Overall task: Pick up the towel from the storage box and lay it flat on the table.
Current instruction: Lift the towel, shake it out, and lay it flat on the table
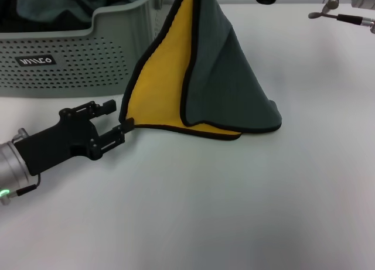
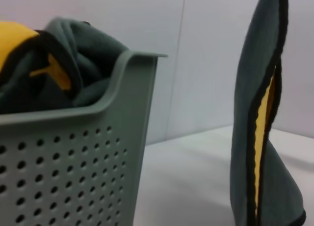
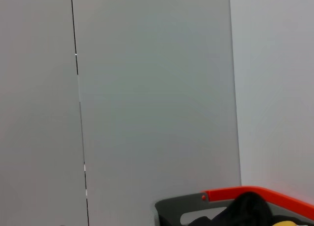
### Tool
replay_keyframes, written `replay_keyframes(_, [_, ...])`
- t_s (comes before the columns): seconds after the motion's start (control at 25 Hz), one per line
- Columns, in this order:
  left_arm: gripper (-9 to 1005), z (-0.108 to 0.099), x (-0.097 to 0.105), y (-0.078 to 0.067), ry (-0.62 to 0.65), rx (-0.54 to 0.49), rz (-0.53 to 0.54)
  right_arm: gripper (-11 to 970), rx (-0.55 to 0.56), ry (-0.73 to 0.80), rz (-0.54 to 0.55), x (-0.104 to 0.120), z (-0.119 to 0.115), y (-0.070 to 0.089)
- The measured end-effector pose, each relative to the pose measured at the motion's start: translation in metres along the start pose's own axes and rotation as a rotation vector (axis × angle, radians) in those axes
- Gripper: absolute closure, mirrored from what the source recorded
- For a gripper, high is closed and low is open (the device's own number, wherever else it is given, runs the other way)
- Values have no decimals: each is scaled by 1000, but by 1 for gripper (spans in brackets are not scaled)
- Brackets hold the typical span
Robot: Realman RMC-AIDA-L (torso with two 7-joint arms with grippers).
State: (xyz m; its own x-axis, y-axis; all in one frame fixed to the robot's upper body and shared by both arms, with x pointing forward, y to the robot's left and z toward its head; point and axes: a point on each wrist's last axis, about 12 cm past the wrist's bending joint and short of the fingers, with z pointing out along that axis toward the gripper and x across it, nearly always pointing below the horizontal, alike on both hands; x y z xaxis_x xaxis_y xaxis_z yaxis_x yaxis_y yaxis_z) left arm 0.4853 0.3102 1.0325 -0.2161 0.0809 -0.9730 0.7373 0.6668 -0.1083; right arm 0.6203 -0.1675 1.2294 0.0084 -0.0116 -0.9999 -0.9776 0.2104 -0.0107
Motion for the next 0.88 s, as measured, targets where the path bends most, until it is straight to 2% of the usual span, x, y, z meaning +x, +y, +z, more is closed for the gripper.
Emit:
replay_keyframes(0.56, [456,1,3,-2,12,11,-18,912,6,1,12,3,-2,0])
replay_keyframes(0.76, [520,1,2,-2,12,16,-16,911,6,-8,15,4,-3,1])
replay_keyframes(0.88, [635,3,1,-2,10,21,-14,910,4,-8,16,4,-4,1])
